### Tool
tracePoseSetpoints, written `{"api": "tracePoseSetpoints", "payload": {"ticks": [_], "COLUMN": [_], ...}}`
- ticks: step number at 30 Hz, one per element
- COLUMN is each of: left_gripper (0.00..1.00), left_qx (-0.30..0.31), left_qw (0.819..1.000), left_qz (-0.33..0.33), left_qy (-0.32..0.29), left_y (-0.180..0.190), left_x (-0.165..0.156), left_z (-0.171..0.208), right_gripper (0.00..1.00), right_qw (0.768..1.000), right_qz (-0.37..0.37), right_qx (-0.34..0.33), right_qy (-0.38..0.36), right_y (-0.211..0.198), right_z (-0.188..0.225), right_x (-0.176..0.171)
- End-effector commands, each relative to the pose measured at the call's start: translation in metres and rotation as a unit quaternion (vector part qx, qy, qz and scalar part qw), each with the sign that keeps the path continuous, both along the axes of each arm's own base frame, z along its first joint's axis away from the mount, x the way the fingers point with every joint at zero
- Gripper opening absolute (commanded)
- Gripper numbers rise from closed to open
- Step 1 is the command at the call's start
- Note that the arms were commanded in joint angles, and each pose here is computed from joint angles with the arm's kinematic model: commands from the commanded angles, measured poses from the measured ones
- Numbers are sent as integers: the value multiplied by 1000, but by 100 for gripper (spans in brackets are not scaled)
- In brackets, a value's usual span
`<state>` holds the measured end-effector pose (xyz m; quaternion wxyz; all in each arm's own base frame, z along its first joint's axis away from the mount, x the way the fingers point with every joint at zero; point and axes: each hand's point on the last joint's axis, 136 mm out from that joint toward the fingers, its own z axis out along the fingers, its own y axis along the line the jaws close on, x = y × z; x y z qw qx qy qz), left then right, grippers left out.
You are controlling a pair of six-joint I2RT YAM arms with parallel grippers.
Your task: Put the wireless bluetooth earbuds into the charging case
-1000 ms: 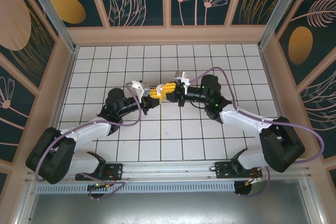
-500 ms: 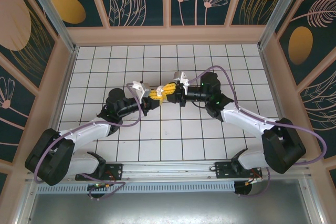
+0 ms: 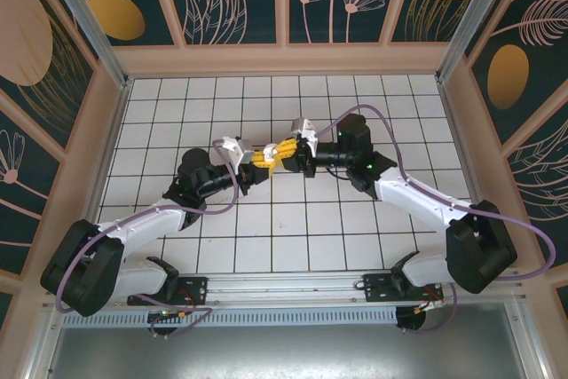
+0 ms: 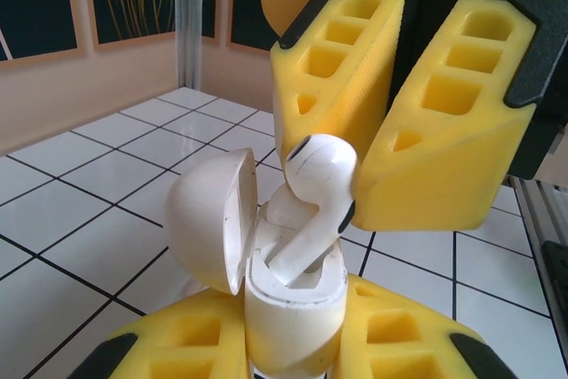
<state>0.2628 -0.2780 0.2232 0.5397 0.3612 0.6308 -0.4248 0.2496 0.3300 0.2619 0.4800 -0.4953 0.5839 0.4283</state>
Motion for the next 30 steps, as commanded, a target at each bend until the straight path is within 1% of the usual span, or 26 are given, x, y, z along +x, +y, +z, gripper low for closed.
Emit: {"api": "tracePoseSetpoints", "payload": {"ticks": [1, 6, 12, 20, 30], "left_gripper": [18, 18, 18, 18, 18], "left_qx": [-32, 5, 41, 82, 89], "left_qw": [996, 998, 998, 994, 992], "left_qz": [-19, 6, 13, 10, -5], "left_qy": [-80, -60, -50, -66, -88], "left_y": [-4, -2, -2, 0, -1], "left_x": [-6, 6, 10, 11, 5], "left_z": [48, 24, 2, -12, -11], "right_gripper": [18, 18, 18, 18, 18], "right_qw": [1000, 1000, 999, 996, 985], "right_qz": [-9, -1, 2, 8, 49], "right_qx": [-27, -24, -39, -82, -156], "right_qy": [9, -8, -25, -39, -53], "right_y": [-3, -4, -8, -13, -9], "right_z": [-9, 11, 26, 26, 6], "right_x": [6, 2, -2, -4, -10]}}
